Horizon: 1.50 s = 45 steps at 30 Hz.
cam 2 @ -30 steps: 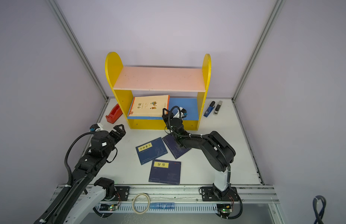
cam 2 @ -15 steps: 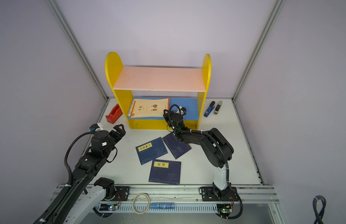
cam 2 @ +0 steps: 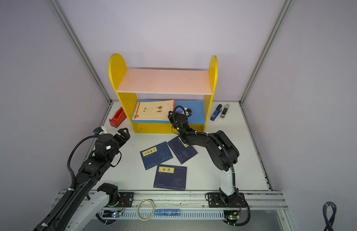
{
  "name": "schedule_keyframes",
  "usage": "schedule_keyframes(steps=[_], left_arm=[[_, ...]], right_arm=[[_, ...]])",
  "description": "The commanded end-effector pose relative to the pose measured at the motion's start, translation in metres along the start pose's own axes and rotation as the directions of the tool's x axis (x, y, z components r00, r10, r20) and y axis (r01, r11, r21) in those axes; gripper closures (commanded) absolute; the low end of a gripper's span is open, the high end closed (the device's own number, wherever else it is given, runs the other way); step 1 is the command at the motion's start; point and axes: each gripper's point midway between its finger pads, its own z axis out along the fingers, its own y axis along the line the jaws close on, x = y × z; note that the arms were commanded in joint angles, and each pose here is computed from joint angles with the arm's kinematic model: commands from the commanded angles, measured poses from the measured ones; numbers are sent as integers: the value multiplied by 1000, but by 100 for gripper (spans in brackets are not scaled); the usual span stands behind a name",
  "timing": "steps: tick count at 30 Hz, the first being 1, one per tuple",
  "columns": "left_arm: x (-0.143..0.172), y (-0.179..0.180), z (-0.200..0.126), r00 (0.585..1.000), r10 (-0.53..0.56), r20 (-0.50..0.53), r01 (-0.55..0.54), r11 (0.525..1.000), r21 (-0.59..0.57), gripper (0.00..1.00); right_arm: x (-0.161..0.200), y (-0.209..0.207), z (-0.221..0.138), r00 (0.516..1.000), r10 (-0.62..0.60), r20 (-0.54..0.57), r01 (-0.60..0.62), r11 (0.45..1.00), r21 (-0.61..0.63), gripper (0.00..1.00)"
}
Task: Stacking books/files
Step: Place the book on the bookshelf.
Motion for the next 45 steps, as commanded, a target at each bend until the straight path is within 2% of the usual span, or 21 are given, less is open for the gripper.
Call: schedule_keyframes(steps=[1,12,20,26,33,45], left_arm=[[-6,-8,-1,1000,2,17,-2,1000,25,2],[-7,-9,-1,1000,4,18,-4,1000,31,2],[-6,-9,-1,1000,5,16,-5,999,31,2],[-6,-9,0,1000,4,13,-5,1000,30,1],[-7,-10,-1,1000,3,15,-3,1000,30,1],[-7,-9,0,1000,4,13,-5,1000,25,1]], right_arm=[[2,3,6,999,-31,-17,31,999,9,100],[10,-6,14,999,-8,-43,9,1000,30,100],[3,-5,3,995,-98,-15,99,988,119,68],[-21,2,-22,969,-238,70,216,948,234,60],[-29,10,-39,942,-316,117,274,920,280,61],[-19,-7,-13,944,-324,64,293,910,293,66]])
